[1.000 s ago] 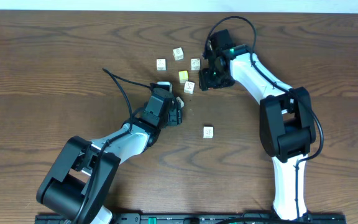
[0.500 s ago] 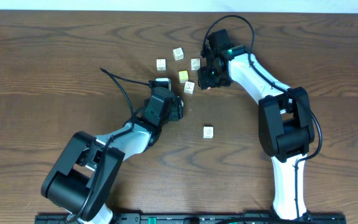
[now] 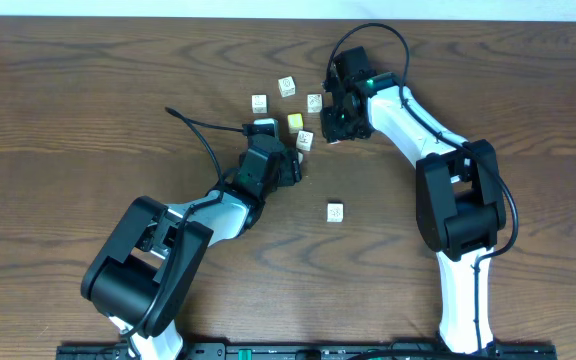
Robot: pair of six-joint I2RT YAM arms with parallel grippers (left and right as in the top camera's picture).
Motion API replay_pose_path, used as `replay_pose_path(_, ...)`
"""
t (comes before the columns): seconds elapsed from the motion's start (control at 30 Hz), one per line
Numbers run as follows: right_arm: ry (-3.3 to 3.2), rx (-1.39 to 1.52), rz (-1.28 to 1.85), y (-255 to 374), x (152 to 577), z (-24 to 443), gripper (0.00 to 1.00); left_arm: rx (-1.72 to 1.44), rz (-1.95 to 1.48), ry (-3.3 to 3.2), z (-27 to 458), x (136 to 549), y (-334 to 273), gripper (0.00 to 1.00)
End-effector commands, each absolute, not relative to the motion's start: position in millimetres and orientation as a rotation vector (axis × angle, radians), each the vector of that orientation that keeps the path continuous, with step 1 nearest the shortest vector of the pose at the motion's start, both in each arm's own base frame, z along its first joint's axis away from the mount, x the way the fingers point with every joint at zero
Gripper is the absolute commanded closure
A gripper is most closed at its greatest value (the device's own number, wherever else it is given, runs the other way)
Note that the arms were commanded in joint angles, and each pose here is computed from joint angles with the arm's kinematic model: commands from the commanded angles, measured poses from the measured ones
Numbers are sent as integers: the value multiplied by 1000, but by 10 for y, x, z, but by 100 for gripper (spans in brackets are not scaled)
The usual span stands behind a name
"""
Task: Lift 3 blocks
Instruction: 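Grasp the green-bordered N block with the right gripper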
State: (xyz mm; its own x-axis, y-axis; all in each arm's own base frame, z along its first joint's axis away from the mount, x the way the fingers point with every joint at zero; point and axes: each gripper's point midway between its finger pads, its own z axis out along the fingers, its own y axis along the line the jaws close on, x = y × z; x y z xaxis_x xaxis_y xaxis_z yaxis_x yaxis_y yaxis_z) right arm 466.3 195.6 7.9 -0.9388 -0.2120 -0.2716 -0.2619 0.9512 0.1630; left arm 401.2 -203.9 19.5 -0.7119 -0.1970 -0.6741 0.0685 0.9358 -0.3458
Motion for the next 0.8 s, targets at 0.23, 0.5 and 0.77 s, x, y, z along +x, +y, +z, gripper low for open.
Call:
replay_pose_path(0.23, 2867, -369, 271, 1974, 4630, 67, 78, -33, -446, 2396, 3, 3896, -2060, 28)
replay_pose_path(0.5, 2866, -368, 265, 1960, 4613, 144, 99, -24, -451, 2381, 108, 3899, -2064, 28)
replay_pose_path(0.77, 2828, -337, 219, 1843, 4530, 680, 99, 45, -440, 2340, 420, 3881, -2055, 28)
